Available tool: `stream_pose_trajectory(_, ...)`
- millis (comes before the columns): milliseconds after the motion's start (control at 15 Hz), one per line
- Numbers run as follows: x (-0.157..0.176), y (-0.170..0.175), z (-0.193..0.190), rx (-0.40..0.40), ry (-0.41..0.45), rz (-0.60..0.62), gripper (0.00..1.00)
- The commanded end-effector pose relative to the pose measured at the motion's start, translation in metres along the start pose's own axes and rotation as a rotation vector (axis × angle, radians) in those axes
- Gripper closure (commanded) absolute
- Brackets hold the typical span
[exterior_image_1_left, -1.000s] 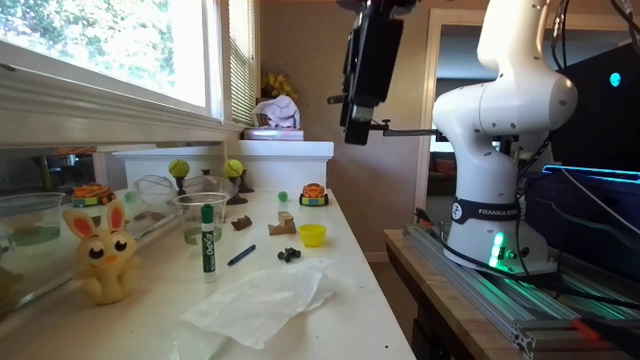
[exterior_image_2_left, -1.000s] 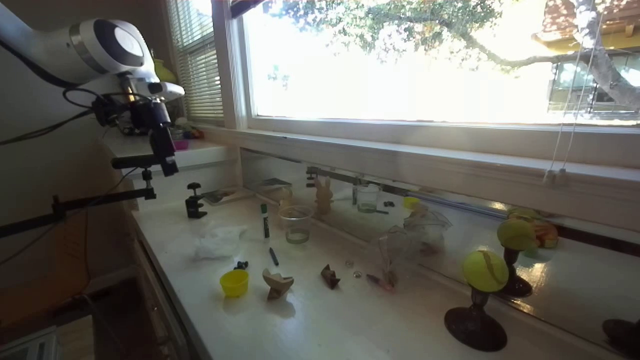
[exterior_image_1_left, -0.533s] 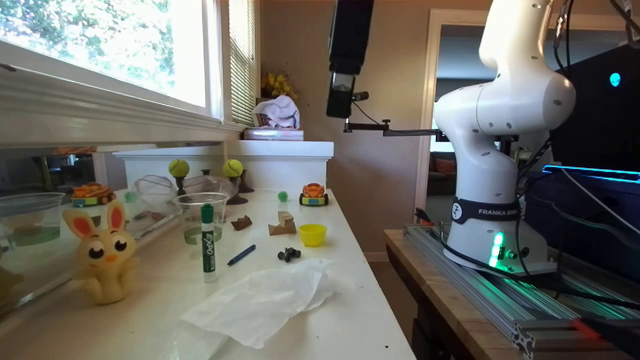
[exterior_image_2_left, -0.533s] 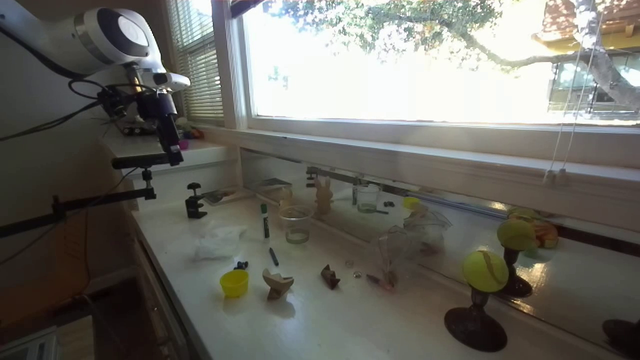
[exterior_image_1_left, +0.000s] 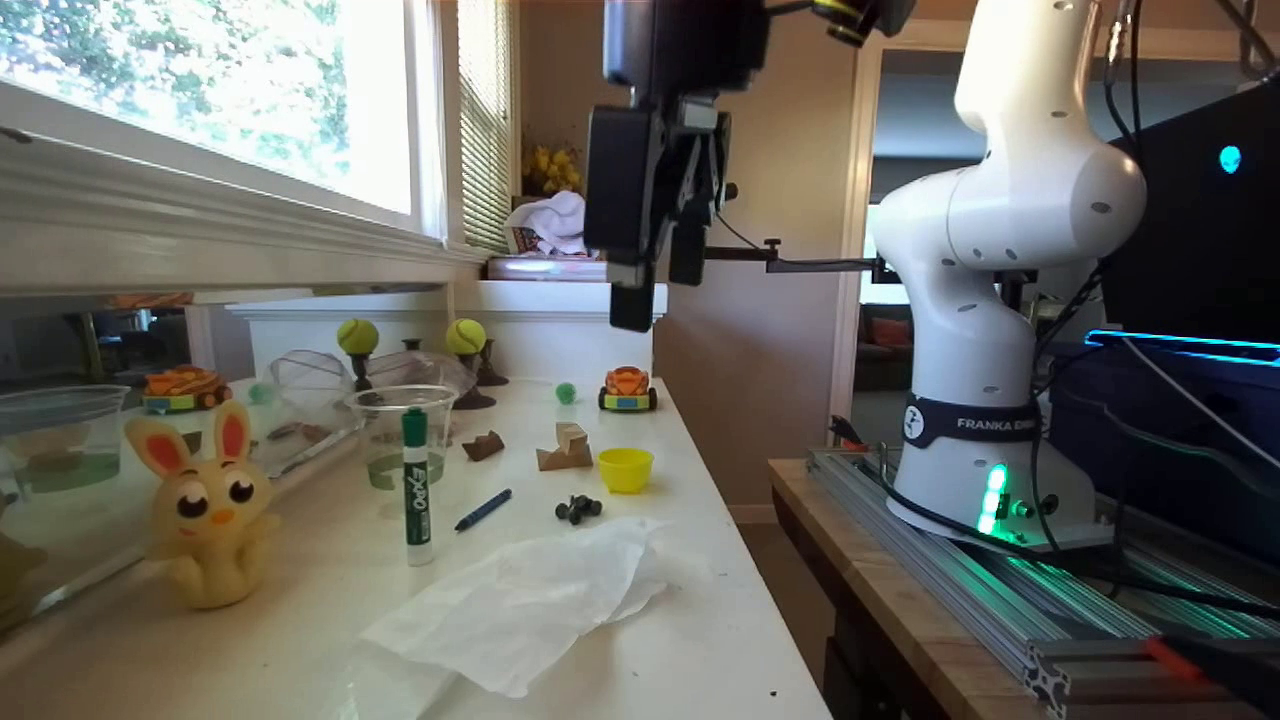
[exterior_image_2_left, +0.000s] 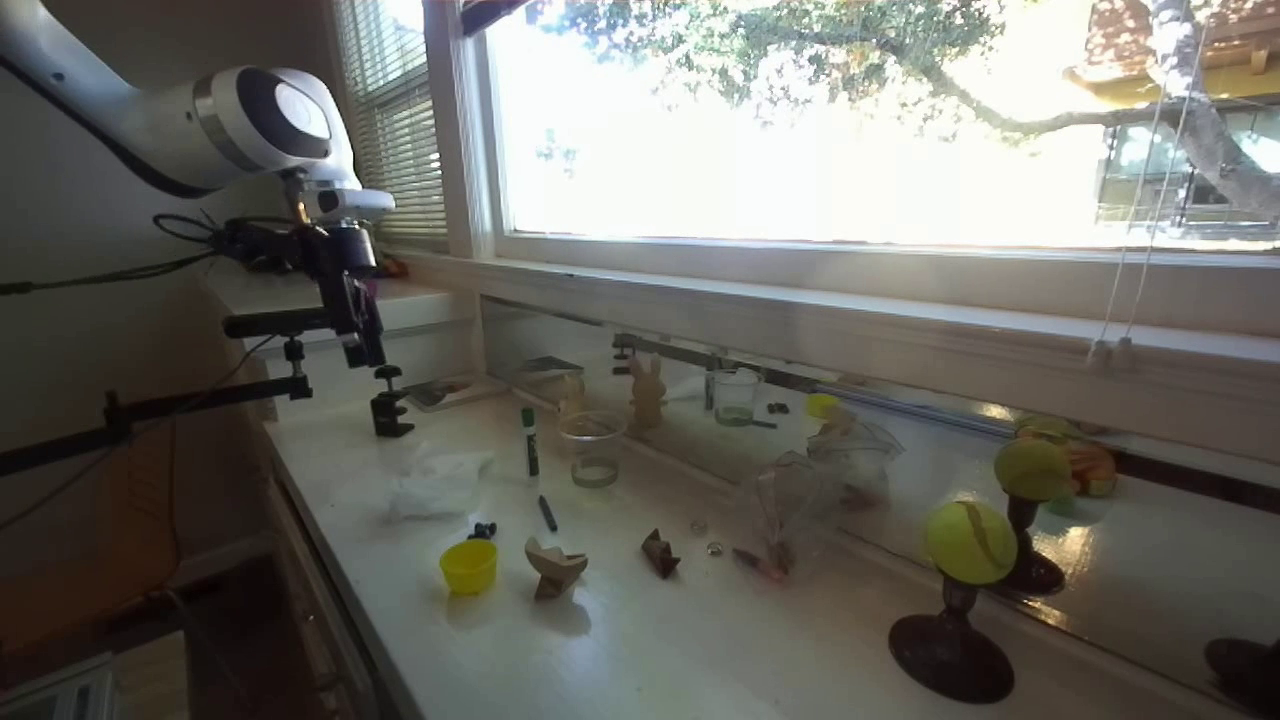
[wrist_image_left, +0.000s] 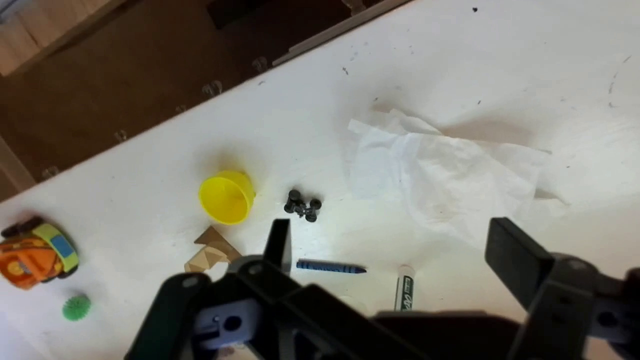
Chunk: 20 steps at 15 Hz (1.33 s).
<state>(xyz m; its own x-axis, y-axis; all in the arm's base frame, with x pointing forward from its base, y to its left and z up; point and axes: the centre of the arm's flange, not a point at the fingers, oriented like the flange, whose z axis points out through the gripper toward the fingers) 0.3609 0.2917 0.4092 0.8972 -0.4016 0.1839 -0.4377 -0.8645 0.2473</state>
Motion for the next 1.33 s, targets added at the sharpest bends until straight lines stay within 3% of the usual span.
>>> stream_pose_trajectory(0, -0.001, -0.011, 0.027, 0.030, -0.071, 0.179, 0.00)
stream_pose_trajectory(400, -0.005, -0.014, 0.064, 0.143, -0.175, 0.407, 0.00)
stream_pose_trajectory(800, -0.009, -0.038, 0.085, 0.217, -0.137, 0.364, 0.00)
stream_pose_trajectory(1000, -0.008, -0.044, 0.091, 0.222, -0.131, 0.349, 0.00)
stream_pose_trajectory(1267, -0.009, -0.021, 0.083, 0.127, -0.123, 0.413, 0.00)
